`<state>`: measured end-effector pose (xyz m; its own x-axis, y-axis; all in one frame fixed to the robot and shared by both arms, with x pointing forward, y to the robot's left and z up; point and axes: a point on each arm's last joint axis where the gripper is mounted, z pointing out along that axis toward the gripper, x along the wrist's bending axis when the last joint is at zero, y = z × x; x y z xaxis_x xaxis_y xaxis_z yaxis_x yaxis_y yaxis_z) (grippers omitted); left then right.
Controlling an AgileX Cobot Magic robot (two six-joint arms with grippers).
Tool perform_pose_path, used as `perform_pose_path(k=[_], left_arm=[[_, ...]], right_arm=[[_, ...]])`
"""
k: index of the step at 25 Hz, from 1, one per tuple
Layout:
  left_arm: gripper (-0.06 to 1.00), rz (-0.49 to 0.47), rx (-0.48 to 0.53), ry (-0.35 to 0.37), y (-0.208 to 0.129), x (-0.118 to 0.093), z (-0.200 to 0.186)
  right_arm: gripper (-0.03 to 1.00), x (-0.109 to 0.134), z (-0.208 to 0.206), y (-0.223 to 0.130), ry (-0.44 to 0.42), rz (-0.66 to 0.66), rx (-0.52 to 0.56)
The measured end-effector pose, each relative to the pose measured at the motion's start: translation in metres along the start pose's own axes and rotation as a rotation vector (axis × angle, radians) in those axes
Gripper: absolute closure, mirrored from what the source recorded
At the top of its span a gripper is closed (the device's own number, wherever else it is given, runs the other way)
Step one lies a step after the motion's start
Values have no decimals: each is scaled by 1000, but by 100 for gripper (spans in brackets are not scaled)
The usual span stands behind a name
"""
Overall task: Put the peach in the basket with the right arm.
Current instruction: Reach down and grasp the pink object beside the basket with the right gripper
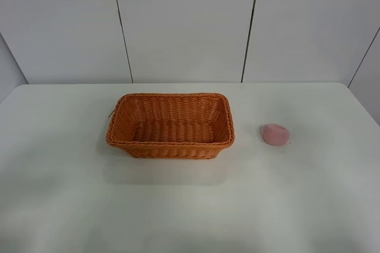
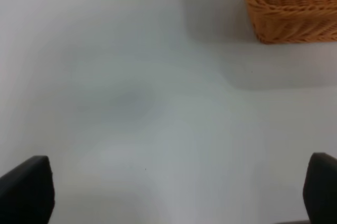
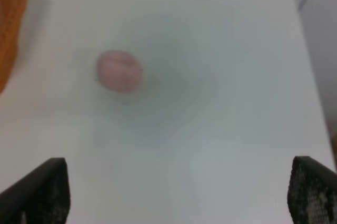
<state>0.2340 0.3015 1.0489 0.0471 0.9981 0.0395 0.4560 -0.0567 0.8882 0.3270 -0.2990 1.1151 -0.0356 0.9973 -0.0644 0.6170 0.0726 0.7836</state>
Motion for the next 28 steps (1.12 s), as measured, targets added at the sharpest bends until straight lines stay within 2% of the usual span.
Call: perform_pose_path(k=[7,13,19,25,28], left_arm=[[-4,0,0,0,0,0,0],[-4,0,0,0,0,0,0],[-4,0,0,0,0,0,0],[-4,0,0,0,0,0,0],[-4,0,0,0,0,0,0]], right_arm=[[33,6,87,66,46,-5,268],[33,10,182,93,57,-8,494],[28,18,271,95,58,-33,645],[27,51,319,87,98,-105,711],[27,58,335,81,113,-106,742]])
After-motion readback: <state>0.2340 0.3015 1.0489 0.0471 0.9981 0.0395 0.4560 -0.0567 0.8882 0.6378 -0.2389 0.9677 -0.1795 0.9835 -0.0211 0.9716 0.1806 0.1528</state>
